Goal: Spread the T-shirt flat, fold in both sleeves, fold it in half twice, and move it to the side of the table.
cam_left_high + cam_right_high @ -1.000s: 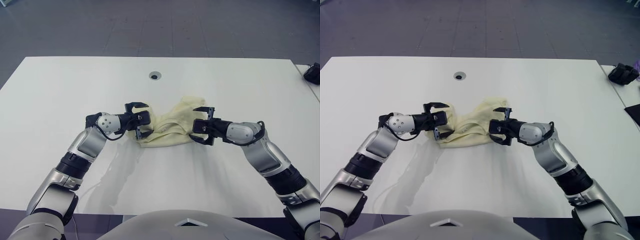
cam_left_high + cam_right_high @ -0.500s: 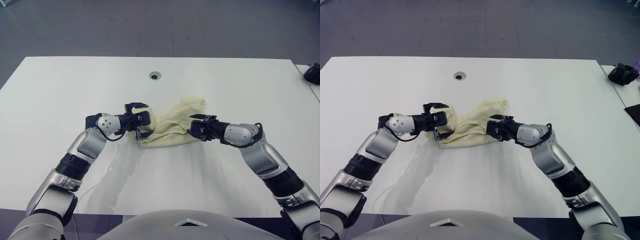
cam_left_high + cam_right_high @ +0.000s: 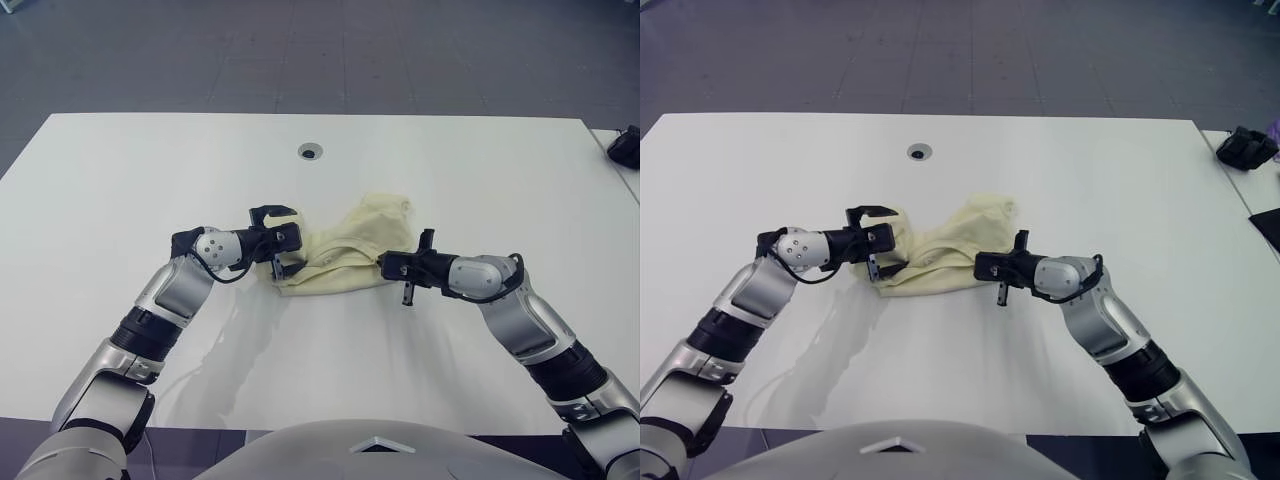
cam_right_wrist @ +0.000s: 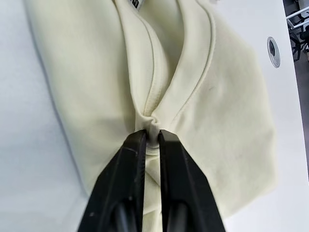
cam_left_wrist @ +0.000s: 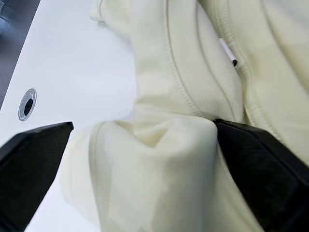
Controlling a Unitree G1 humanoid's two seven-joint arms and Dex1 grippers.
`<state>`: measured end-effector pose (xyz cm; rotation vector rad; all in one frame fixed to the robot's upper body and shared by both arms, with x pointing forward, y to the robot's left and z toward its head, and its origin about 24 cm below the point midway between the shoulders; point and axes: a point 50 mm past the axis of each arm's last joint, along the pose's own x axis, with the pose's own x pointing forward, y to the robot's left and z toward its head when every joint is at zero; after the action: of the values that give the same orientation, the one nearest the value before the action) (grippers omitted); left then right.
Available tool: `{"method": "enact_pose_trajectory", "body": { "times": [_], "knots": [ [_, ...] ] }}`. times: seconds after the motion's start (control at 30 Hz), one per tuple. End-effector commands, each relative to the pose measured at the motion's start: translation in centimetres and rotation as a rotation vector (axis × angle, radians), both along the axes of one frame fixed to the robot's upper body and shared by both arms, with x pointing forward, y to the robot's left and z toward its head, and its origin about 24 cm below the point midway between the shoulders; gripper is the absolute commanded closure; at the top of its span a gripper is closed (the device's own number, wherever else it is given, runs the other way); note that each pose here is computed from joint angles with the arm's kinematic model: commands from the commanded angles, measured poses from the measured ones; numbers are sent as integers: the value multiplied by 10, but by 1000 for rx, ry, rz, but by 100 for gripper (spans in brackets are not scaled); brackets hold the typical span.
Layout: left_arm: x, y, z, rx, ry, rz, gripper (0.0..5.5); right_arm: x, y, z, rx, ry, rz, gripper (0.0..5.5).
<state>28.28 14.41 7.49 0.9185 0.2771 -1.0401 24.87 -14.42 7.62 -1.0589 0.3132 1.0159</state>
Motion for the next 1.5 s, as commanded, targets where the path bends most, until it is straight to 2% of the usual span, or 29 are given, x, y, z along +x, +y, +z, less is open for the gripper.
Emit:
{"method": "enact_pose_trajectory", "body": {
  "times": [0.03,0.27,0.37,0.57,0.77,1.13,1.5],
  "knots": [
    [-11,10,-20,67,112,22,10,0,-2,1,-3,0,-4,548],
    [3,9,11,-33,-8,79,10,4,-2,11,31,-33,-26,548],
    [7,9,34,-148,-50,101,10,7,-3,19,68,-55,-49,548],
    [1,24,75,-289,-103,123,10,12,-5,25,121,-108,-95,548],
    [-32,36,59,-209,44,54,10,15,1,33,210,-163,-136,548],
    [-56,18,28,-159,140,70,10,22,2,38,236,-214,-167,548],
    [-54,14,23,-105,142,66,176,23,2,37,233,-206,-160,550]
  ]
}}
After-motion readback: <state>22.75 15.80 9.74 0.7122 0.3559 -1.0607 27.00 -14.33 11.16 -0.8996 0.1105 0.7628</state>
